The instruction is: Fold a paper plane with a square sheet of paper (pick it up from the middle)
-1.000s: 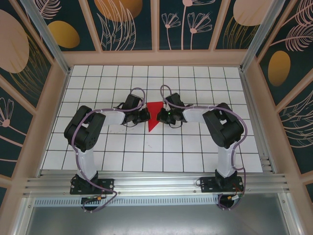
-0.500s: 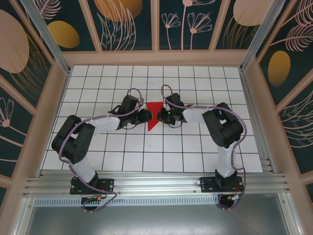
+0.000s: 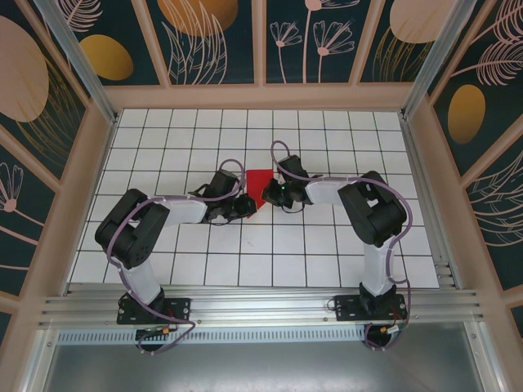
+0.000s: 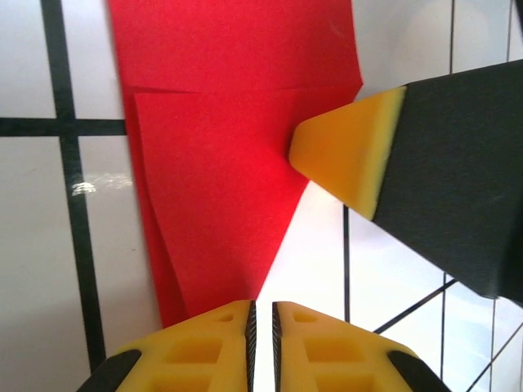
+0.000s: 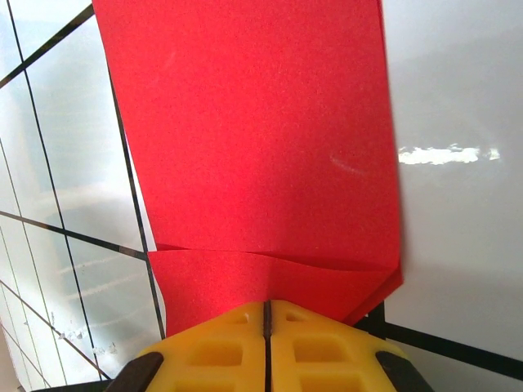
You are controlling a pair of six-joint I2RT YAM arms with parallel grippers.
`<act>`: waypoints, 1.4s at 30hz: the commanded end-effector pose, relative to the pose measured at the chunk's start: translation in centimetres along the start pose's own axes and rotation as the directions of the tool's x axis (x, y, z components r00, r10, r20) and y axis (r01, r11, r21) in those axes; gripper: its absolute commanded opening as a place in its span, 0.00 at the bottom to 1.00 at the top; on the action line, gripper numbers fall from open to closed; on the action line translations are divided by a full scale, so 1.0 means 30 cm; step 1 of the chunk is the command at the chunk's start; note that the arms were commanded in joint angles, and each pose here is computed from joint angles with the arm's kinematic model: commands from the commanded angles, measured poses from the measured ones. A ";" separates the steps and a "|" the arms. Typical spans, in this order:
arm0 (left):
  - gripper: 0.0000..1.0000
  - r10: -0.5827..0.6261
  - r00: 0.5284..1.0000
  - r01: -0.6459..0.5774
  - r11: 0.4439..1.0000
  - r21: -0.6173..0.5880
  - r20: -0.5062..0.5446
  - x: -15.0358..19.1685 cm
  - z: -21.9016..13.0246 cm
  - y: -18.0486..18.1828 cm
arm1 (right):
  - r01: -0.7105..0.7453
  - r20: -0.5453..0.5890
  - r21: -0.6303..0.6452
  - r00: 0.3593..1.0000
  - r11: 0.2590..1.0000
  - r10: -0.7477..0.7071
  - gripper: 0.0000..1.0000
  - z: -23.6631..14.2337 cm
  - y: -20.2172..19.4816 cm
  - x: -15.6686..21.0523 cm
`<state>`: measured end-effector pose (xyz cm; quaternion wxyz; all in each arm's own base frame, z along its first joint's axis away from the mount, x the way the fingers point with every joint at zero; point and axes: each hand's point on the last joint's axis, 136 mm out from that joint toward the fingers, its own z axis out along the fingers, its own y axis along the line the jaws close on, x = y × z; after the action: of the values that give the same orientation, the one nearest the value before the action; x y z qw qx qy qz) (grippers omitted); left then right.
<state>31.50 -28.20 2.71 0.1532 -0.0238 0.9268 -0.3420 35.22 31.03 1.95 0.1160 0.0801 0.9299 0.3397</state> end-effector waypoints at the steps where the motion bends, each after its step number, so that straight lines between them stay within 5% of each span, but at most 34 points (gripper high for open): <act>1: 0.16 -0.006 1.000 0.006 0.998 -0.056 0.006 0.005 0.010 0.049 | -0.045 -0.008 0.078 0.999 0.996 0.046 0.08 0.031 -0.100 0.016; 16: 0.14 -0.005 1.000 0.007 0.984 -0.178 0.010 0.020 0.014 0.142 | -0.055 -0.013 0.099 0.998 0.994 0.056 0.08 0.035 -0.128 0.023; 30: 0.16 0.034 0.999 -0.036 0.998 0.048 0.041 -0.015 -0.056 -0.080 | -0.059 -0.015 0.103 0.998 0.993 0.061 0.08 0.038 -0.136 0.024; 42: 0.14 0.014 1.000 -0.016 0.997 -0.082 -0.027 0.034 0.024 0.043 | -0.059 -0.019 0.111 0.998 0.992 0.061 0.08 0.042 -0.146 0.030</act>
<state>30.67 -28.22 1.83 0.1424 -0.0195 0.9338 -0.3275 35.40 30.95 1.87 0.1170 0.0825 0.9291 0.3409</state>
